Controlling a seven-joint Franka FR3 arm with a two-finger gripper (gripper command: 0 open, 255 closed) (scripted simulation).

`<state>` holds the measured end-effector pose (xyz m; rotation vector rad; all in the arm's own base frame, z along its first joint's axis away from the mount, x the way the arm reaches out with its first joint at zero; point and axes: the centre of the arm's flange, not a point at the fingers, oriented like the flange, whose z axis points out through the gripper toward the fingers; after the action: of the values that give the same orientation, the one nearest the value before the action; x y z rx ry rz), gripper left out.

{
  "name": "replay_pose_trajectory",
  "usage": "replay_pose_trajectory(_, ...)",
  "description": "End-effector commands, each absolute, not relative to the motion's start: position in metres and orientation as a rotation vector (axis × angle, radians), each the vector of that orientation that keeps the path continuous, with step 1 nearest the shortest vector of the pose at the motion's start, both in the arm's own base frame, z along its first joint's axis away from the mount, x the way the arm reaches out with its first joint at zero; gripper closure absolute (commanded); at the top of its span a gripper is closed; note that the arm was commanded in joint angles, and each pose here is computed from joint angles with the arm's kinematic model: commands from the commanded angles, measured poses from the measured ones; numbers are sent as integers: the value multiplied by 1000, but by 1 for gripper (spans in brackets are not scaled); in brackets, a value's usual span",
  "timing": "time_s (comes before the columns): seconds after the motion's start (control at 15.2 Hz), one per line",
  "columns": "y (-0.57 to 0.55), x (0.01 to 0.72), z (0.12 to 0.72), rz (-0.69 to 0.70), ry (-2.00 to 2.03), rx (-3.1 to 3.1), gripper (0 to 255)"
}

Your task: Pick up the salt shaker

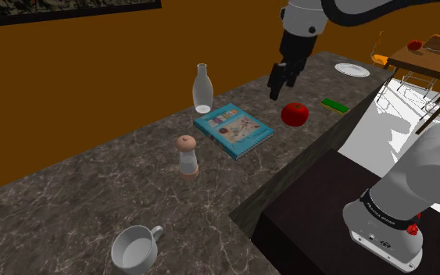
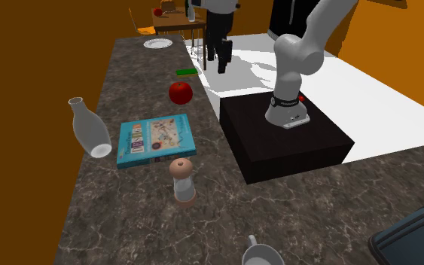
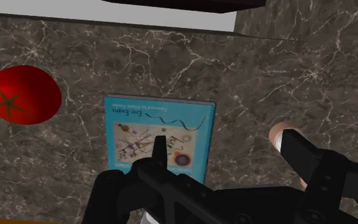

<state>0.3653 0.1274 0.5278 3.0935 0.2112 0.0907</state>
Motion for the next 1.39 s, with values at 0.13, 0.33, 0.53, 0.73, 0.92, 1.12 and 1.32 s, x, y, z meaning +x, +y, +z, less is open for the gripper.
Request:
replay_pose_trajectory(0.13, 165, 392, 500, 93, 165, 3105, 0)
replay_pose_trajectory(0.33, 194, 412, 482, 94, 132, 3112, 0)
replay_pose_trajectory(0.53, 222, 432, 464, 95, 99, 3119, 0)
replay_pose_trajectory(0.73, 250, 453, 447, 97, 66, 3125, 0)
replay_pose_trajectory(0.92, 278, 475, 430, 98, 33, 3131, 0)
replay_pose_trajectory(1.12, 305, 497, 413, 99, 0, 3137, 0)
replay_pose_trajectory(1.32, 332, 519, 396, 101, -34, 3142, 0)
